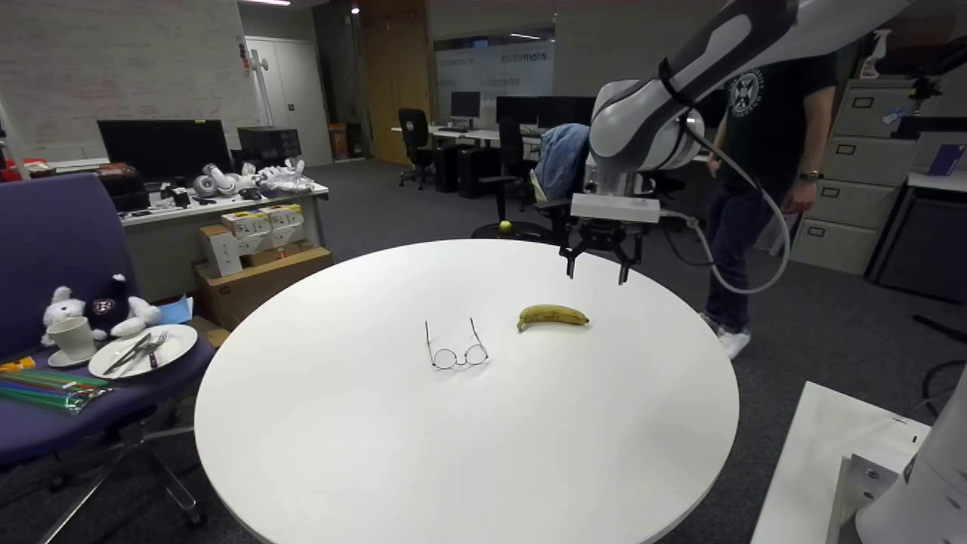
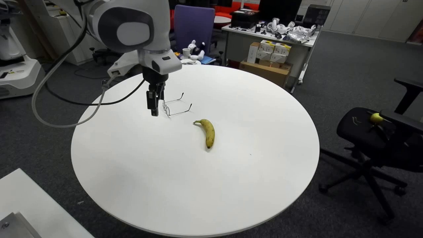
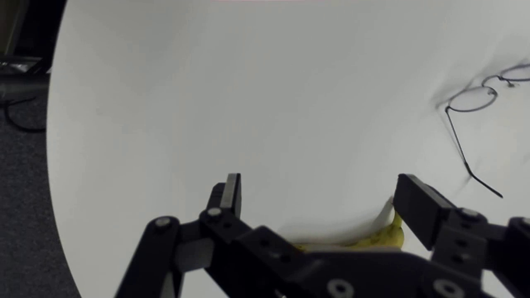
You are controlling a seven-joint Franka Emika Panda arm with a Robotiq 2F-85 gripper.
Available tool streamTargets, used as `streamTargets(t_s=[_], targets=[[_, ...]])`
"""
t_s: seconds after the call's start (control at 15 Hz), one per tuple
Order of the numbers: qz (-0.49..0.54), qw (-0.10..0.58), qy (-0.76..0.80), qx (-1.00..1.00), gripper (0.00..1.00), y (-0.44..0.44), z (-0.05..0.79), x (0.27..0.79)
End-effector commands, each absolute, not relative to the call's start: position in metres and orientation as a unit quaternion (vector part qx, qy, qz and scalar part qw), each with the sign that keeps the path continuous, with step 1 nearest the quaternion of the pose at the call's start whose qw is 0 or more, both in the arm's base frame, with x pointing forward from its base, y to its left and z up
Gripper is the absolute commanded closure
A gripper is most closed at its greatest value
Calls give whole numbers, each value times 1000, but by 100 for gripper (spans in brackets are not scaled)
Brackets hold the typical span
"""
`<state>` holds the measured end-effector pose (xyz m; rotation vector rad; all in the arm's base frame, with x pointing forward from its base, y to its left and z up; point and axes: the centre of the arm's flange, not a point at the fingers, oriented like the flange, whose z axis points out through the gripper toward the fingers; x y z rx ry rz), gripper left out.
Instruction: Move the banana slightly to the right
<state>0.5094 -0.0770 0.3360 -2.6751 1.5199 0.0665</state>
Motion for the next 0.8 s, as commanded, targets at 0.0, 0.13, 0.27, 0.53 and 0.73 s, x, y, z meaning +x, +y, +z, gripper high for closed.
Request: streamTargets(t_s=[0.0,0.13,0.27,0.53,0.73], targets=[[36,-8,411,-911,0,-77,345,481],[43,-36,366,-929,0,-77,344,476],[46,-64,321,-944,0,-78,342,473],[48,-74,313,-945,0,-79,328,488],[52,-75,314,-945,0,-79,324,488]])
